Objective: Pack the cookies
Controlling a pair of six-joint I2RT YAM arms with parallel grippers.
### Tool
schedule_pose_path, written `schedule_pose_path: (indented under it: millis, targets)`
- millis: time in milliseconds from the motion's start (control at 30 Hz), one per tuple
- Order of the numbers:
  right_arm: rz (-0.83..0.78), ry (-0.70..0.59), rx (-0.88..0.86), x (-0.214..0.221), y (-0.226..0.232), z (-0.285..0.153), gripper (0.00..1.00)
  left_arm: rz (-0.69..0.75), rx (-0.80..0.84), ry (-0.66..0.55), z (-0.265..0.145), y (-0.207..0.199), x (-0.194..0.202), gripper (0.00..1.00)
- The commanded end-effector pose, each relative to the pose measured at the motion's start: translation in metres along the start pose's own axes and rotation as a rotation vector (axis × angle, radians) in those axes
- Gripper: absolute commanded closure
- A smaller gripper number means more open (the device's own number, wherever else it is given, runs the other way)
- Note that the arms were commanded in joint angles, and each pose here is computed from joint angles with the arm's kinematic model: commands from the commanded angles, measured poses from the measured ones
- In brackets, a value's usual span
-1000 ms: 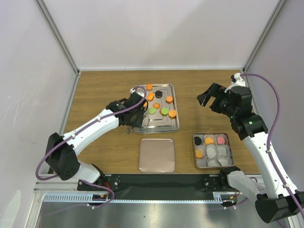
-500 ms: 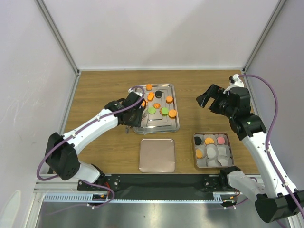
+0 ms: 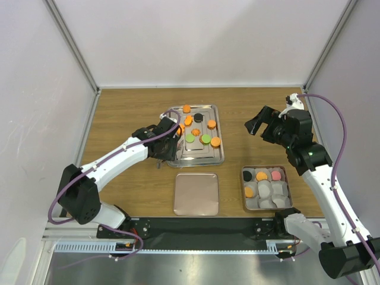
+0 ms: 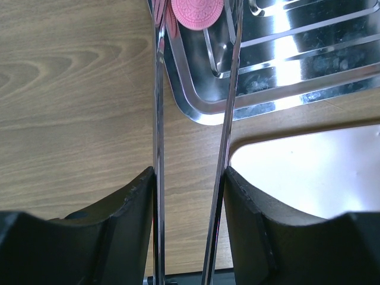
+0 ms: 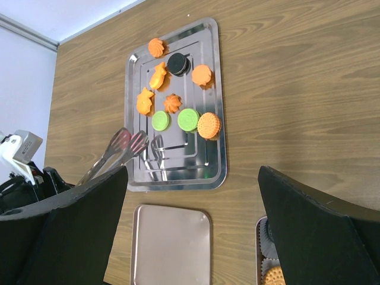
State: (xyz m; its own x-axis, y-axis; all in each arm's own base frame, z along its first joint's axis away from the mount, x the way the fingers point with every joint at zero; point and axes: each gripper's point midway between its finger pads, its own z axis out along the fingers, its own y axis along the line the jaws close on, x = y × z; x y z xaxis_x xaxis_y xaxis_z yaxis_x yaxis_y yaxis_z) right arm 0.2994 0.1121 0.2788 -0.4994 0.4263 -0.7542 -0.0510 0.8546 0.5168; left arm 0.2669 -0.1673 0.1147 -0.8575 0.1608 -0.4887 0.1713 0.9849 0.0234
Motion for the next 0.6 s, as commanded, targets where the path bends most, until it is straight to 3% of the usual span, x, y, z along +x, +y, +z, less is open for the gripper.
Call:
schedule_pose_path:
  millis: [0, 567]
  targets:
    - [-0.022, -0.033, -0.027, -0.009, 0.0054, -0.0012, 0.0, 0.007, 0.014, -0.015, 0.0032, -0.0005, -0.0047, 0.47]
    - [-0.015, -0.038, -0.028, -0.0091, 0.0057, -0.0034, 0.0, 0.035, 0.055, 0.013, 0.0062, -0.0103, 0.0028, 0.53]
